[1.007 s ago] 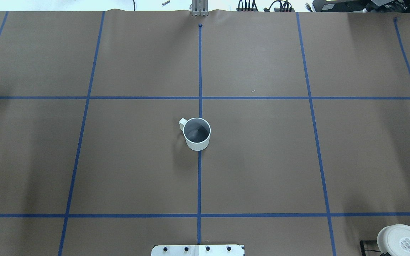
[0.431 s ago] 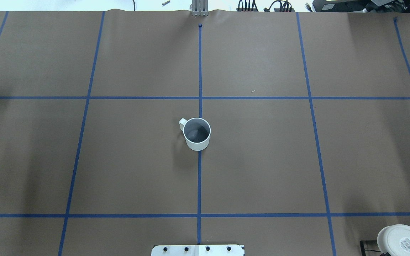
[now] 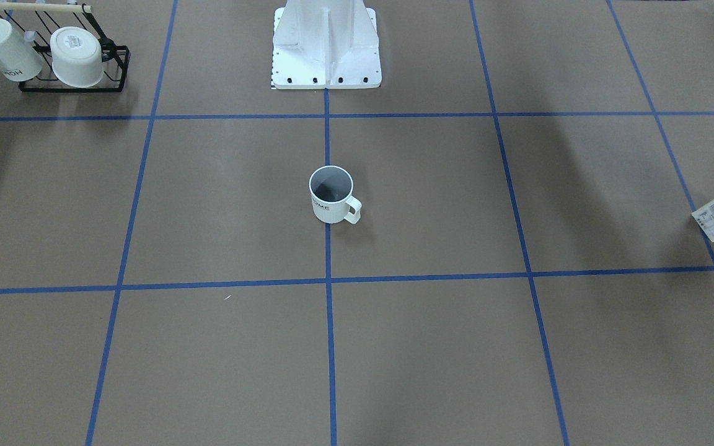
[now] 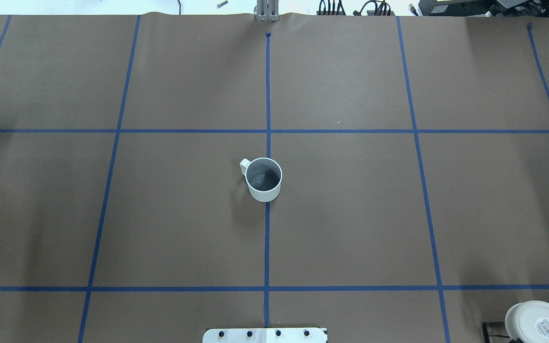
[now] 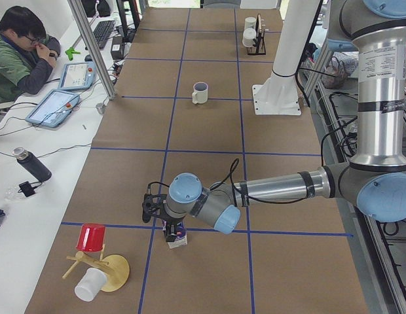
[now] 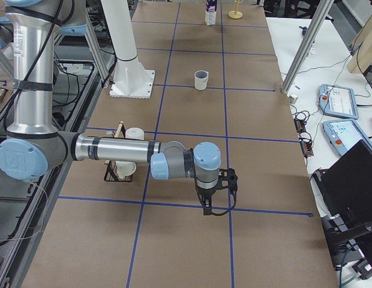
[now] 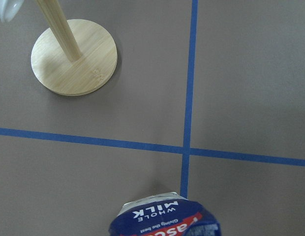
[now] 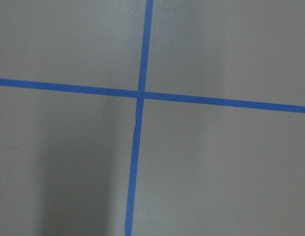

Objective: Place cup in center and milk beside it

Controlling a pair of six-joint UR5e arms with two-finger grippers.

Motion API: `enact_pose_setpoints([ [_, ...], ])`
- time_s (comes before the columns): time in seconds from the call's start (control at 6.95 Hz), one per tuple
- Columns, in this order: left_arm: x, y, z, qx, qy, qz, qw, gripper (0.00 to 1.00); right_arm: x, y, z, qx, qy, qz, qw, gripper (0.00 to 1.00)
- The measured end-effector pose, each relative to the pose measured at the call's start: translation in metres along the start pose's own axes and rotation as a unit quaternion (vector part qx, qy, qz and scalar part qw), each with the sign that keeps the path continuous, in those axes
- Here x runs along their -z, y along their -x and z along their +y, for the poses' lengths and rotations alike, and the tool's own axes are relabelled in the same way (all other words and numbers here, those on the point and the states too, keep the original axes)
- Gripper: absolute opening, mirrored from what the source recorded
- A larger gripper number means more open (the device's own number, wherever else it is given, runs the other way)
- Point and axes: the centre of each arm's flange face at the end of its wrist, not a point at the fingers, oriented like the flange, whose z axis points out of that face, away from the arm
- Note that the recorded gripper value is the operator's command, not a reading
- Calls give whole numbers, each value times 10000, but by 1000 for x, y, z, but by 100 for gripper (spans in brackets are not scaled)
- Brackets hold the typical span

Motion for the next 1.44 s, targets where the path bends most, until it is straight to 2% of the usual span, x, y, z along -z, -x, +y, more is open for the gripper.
enact_pose_setpoints([
  [0.14,-1,0,2,-35,-17,15,10000,58,-1,-1,1,-11,-2,-1,10000,100],
  [0.29,0,0,4,-87,-69,44,9999,38,-1,-1,1,-14,-4,-2,10000,100],
  [0.43,1,0,5,-133,-107,65,9998,23,-1,-1,1,-15,-5,-2,10000,100],
  [0.72,2,-1,6,-189,-138,82,9997,11,-1,-1,0,-14,-7,-2,10000,100],
  [1.15,15,-19,-2,-264,-192,192,9993,11,-2,-2,1,-20,0,-4,10000,100],
  [1.44,46,-62,-16,-237,-119,300,9992,11,-2,-2,1,-23,4,-9,10000,100],
])
